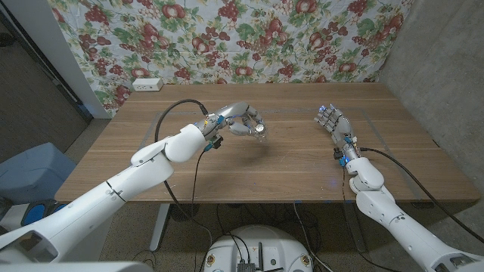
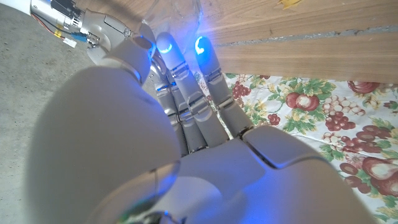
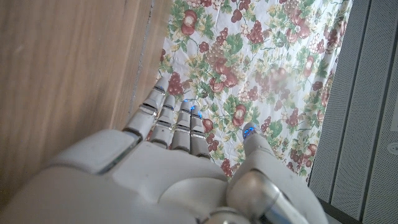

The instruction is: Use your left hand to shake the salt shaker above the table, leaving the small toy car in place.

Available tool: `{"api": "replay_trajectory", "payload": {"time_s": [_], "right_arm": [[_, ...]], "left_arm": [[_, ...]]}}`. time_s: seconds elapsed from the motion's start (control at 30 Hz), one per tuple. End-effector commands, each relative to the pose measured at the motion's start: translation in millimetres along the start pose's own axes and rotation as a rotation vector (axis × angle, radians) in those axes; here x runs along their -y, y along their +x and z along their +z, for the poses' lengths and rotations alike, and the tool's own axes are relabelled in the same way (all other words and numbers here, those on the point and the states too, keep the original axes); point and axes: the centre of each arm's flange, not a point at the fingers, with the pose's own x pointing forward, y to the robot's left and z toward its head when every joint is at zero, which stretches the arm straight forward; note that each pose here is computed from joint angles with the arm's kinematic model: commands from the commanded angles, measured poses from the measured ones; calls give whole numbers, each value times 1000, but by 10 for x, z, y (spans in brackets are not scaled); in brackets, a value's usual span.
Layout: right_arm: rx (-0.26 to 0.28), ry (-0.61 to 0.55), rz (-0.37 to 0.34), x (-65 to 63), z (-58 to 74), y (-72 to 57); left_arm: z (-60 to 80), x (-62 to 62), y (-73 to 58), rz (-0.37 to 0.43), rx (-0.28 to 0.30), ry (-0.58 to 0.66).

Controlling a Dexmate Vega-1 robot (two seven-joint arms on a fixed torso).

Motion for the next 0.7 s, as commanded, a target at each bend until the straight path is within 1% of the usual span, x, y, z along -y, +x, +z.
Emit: {"api": "replay_trajectory", "payload": {"time_s": [0.03, 0.33, 0.53, 0.7], "right_arm": [[1, -9, 28, -42, 28, 117], [7, -17, 35, -58, 66, 151], [2, -20, 46, -83, 64, 175], [0, -25, 54, -97, 73, 201]], "left_arm": [[4, -169, -87, 61, -38, 3], [4, -287, -152, 114, -87, 27], [-13, -331, -208, 139, -118, 31], [-28, -373, -269, 180, -137, 32]]}}
